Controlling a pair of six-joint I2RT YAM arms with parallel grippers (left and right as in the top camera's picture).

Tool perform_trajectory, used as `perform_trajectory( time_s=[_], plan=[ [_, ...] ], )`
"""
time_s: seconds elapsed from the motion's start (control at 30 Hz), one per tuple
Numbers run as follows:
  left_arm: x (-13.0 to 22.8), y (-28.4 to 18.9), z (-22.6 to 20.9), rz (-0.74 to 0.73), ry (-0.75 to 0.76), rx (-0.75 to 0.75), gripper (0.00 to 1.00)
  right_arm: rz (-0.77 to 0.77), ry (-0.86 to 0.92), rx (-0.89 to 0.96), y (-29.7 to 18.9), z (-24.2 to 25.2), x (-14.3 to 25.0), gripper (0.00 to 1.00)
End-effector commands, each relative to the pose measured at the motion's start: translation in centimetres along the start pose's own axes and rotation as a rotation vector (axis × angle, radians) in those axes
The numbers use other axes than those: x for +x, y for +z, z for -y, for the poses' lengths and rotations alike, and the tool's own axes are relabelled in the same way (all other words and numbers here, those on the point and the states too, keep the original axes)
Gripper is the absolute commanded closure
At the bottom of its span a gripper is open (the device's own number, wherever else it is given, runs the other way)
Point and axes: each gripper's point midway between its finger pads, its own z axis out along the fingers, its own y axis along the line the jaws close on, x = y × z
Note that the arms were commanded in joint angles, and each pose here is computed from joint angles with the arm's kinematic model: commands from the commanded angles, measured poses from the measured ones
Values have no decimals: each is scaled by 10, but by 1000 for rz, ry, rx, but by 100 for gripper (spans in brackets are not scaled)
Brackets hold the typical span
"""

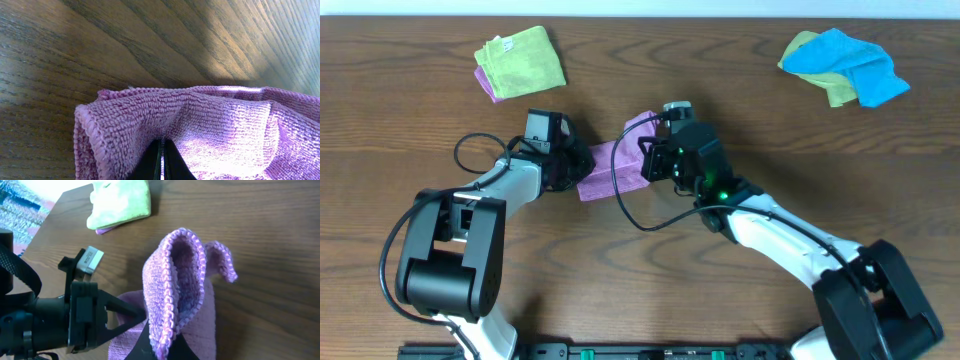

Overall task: Fold the cloth
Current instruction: 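Fold the strip's right end toward the left gripper with the right gripper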

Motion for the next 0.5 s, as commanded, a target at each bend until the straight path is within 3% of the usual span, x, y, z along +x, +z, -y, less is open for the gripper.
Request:
perform_trajectory(
  time_s=[0.0, 0.47],
  plan=[
    [3, 5, -4, -19, -1, -7, 94, -16, -28, -9, 15, -11, 4, 99],
    [-5, -3, 13, -11, 16, 40, 94, -127, -72, -13, 43, -25, 20, 99]
  ],
)
